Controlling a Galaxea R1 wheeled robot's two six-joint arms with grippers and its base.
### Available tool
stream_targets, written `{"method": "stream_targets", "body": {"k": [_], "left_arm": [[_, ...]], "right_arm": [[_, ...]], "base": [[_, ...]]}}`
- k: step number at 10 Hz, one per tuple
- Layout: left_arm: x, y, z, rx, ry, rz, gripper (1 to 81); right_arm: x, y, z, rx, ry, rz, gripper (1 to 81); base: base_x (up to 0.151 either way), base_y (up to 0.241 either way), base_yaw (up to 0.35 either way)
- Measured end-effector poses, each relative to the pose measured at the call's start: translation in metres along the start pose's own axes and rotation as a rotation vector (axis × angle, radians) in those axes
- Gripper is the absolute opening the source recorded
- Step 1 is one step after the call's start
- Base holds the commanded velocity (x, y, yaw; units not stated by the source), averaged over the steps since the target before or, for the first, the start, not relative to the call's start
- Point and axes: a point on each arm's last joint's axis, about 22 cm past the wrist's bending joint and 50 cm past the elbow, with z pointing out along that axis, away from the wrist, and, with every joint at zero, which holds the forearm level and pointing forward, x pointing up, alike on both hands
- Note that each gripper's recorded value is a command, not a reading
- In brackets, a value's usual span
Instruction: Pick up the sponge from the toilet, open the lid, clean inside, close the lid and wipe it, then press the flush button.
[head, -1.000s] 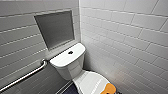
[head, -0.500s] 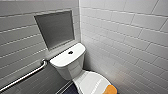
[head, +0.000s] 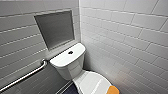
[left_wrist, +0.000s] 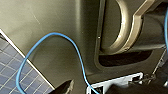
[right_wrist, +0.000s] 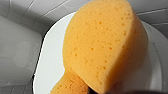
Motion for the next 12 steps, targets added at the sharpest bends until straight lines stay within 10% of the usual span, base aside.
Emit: {"method": "stream_targets", "body": {"k": [4,7,12], "left_arm": [[0.022,-0.001,-0.005,-0.024,0.025,0.011,81.1],[0.056,0.013,-0.025,-0.116,0.065,0.027,81.1],[0.115,-0.001,-0.094,-0.208,0.136,0.067,81.1]], "right_arm": [[0.028,-0.028,-0.061,0.085,-0.033,0.012,1.0],[0.025,0.040,-0.145,-0.051,-0.072,0.025,1.0],[-0.113,0.121,-0.244,-0.217,-0.277,0.092,1.0]], "base": [[0.000,0.000,0.000],[0.000,0.000,0.000],[0.000,0.000,0.000]]}}
